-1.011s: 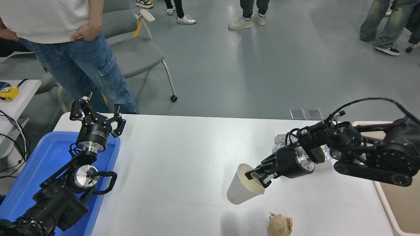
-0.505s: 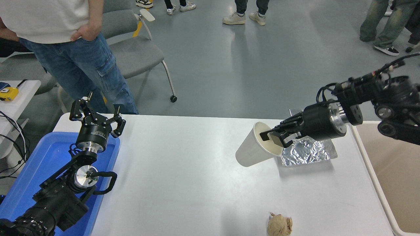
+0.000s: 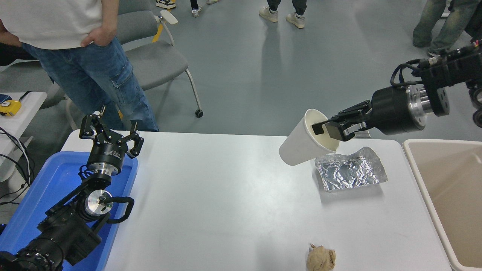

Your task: Dispose of the paper cup in the dustbin

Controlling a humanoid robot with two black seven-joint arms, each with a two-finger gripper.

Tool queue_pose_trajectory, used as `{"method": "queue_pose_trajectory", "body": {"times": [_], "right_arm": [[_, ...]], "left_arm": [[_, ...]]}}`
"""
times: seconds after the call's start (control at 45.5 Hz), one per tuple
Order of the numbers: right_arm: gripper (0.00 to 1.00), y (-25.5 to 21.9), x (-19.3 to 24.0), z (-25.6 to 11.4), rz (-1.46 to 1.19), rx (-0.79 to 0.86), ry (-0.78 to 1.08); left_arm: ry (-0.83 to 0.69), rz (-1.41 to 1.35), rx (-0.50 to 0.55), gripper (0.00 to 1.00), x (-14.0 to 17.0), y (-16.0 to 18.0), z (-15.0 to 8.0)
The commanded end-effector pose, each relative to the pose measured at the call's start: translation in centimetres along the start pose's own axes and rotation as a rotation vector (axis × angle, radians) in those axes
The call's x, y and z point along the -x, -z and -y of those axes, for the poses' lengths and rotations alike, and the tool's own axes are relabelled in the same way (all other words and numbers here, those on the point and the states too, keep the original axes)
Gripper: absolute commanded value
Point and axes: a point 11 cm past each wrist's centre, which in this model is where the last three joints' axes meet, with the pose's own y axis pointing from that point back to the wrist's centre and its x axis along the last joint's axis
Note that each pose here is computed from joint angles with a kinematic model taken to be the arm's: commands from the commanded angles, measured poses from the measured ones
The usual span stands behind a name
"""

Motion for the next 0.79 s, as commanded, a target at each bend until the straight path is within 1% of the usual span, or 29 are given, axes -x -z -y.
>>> {"method": "queue_pose_trajectory", "body": {"times": [0.0, 0.22, 0.374, 0.549, 0.769], "right_arm": [[0.0, -2.9, 1.1, -1.8, 0.071, 0.075, -0.029], [0.0, -7.7, 2.8, -4.5, 0.162, 0.204, -0.122], [0.0, -10.9, 4.5, -7.1, 0.304, 0.279, -0.227], [0.0, -13.0, 6.1, -10.0, 0.43, 0.344, -0.385], [0.0, -16.3, 8.7, -13.7, 0.572, 0.463, -0.513]], "left_arm": [[0.001, -0.001, 0.0, 1.0, 0.0, 0.0, 0.0], [-0.002, 0.001, 0.0, 1.0, -0.1, 0.0, 0.0], [-0.001, 0.0, 0.0, 1.0, 0.0, 0.0, 0.0], [-0.001, 0.0, 0.0, 1.0, 0.0, 0.0, 0.0], [-0.001, 0.0, 0.0, 1.0, 0.0, 0.0, 0.0]]}}
